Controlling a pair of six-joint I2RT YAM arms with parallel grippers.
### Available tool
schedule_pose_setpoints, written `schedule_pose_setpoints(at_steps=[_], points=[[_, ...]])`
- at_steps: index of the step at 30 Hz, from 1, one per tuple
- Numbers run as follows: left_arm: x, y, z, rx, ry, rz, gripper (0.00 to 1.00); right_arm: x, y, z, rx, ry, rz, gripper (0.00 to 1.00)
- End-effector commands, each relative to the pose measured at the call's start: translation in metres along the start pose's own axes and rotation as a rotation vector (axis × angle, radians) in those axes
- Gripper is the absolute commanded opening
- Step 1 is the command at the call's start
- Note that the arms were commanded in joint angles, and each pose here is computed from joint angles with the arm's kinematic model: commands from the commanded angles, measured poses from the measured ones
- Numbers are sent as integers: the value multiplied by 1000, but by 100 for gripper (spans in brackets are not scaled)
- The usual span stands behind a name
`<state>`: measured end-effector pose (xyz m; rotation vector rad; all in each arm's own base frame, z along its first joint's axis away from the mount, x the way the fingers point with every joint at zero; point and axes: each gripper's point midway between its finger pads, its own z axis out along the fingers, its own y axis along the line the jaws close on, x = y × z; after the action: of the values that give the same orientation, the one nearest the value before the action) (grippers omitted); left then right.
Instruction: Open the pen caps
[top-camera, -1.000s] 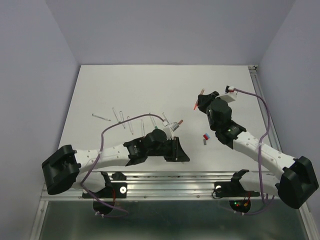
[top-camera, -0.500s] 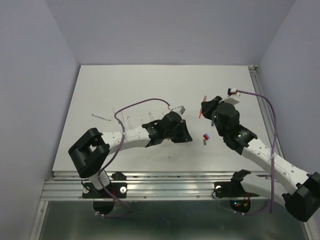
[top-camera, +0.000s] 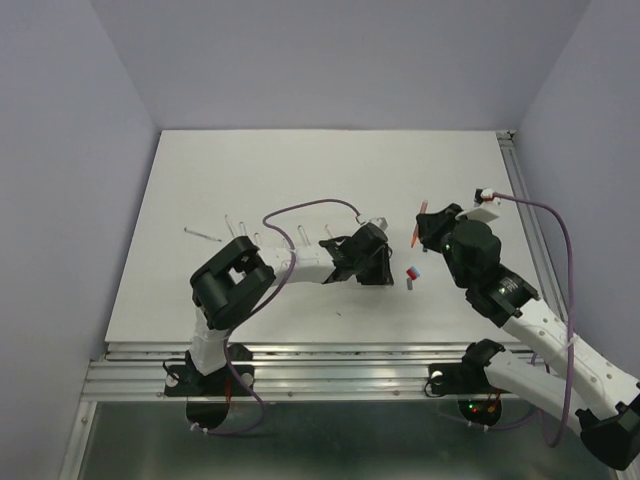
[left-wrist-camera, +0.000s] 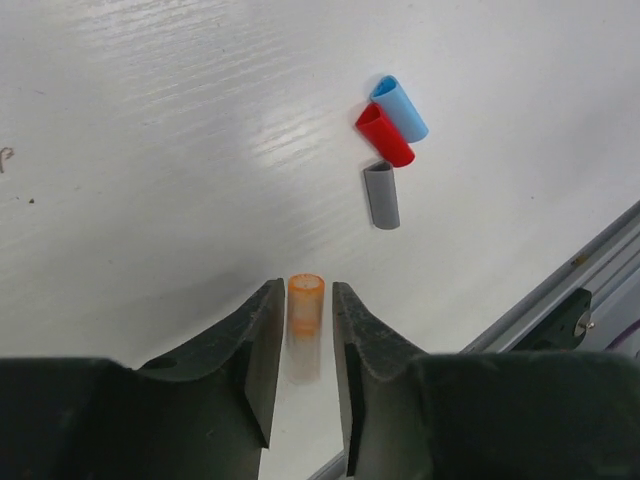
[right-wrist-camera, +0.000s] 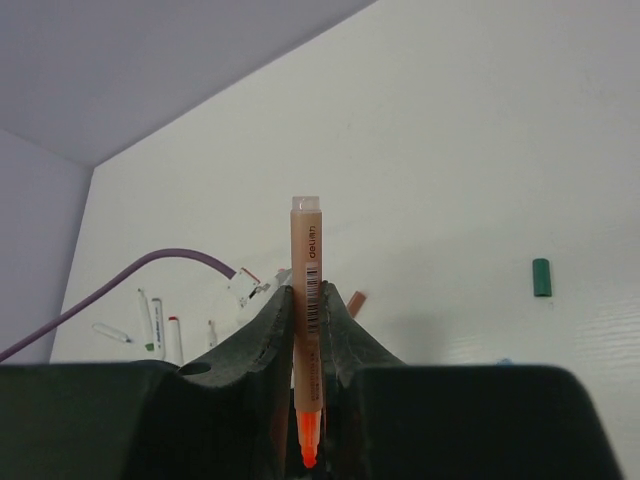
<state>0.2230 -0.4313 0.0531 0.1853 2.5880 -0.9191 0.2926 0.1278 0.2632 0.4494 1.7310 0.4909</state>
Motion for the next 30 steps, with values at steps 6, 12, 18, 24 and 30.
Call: schedule_pose_setpoints(at_steps=[6,12,18,24,30], points=[[-13,-21,4,34,-18,20,58,10,-20,-11,30,5,16,1],[-15,-29,-15,57,-19,47,63,13,-23,-13,33,16,19,1],[-42,-32,-79,64,-186,54,71,17,-15,-16,-7,48,15,1],[-87,64,-162,-187,-386,-93,87,47,25,-10,-199,190,25,1],[-102,160,-239,-389,-552,-267,95,139,90,16,-362,449,10,1]])
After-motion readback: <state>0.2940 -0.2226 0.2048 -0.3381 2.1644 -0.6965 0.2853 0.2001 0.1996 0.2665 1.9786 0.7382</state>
